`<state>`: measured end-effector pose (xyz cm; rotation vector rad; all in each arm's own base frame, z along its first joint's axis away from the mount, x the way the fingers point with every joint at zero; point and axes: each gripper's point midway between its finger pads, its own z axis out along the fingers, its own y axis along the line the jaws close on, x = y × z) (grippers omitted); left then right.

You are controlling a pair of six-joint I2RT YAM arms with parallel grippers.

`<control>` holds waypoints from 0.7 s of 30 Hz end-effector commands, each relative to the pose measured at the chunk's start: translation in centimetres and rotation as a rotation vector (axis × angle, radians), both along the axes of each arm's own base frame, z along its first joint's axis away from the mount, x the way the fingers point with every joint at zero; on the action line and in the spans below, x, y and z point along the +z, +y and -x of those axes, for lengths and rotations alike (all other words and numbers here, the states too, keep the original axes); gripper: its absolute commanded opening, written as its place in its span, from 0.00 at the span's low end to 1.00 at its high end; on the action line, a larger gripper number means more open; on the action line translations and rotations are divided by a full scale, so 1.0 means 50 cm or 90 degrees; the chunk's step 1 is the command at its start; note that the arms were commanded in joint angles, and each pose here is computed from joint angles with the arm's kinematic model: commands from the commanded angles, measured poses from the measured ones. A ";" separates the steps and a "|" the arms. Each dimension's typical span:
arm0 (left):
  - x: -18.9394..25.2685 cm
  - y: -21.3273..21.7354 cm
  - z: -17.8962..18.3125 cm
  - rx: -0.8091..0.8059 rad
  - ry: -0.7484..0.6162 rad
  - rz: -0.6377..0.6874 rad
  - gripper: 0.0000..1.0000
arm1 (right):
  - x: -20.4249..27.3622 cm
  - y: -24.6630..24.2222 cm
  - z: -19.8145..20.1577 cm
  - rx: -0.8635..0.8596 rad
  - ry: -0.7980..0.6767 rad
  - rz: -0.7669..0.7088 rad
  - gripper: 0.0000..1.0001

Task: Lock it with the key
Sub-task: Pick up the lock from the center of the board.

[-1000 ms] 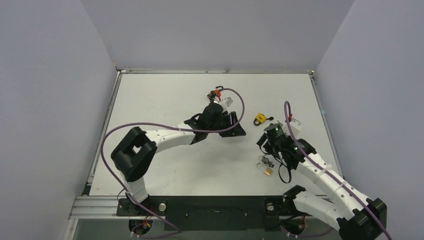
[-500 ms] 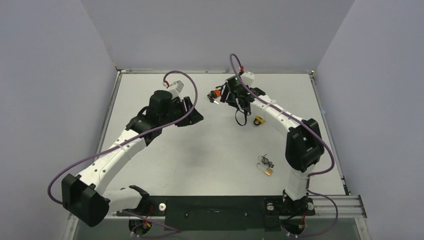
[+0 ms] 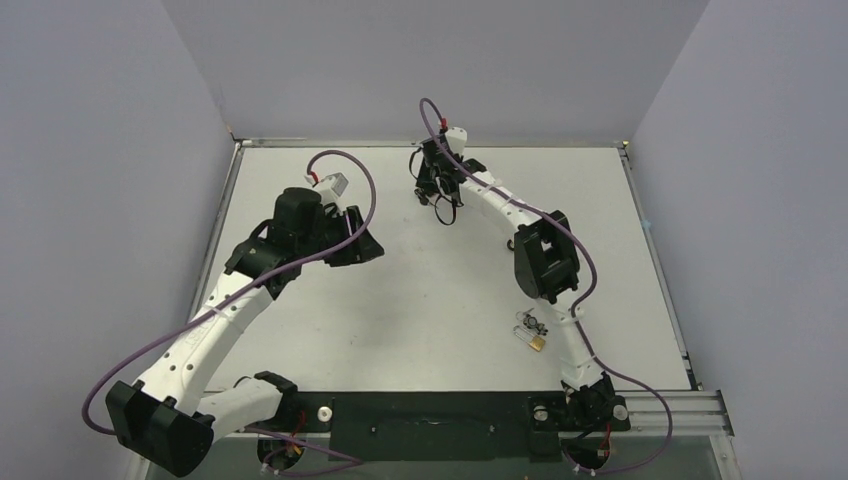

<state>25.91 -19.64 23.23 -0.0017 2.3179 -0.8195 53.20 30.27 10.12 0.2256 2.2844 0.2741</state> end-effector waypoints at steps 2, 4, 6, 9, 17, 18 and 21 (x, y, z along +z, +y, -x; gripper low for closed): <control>0.055 0.002 0.013 -0.025 -0.039 0.028 0.45 | 0.006 -0.006 -0.052 -0.009 -0.032 0.016 0.47; 0.060 0.003 0.015 -0.028 -0.039 0.033 0.45 | -0.010 0.003 -0.063 0.014 -0.033 0.011 0.50; 0.065 0.004 0.016 -0.030 -0.039 0.034 0.45 | -0.025 0.012 -0.072 0.037 -0.032 0.013 0.52; 0.070 0.009 0.016 -0.030 -0.042 0.030 0.45 | -0.036 0.016 -0.081 0.060 -0.036 0.025 0.55; 0.065 0.007 0.016 -0.036 -0.035 0.031 0.45 | -0.059 -0.001 -0.097 0.094 -0.034 0.038 0.57; 0.064 0.006 0.015 -0.037 -0.033 0.032 0.45 | -0.062 -0.004 -0.101 0.099 -0.034 0.035 0.57; 0.061 0.004 0.014 -0.039 -0.028 0.032 0.45 | -0.066 -0.004 -0.111 0.116 -0.037 0.025 0.59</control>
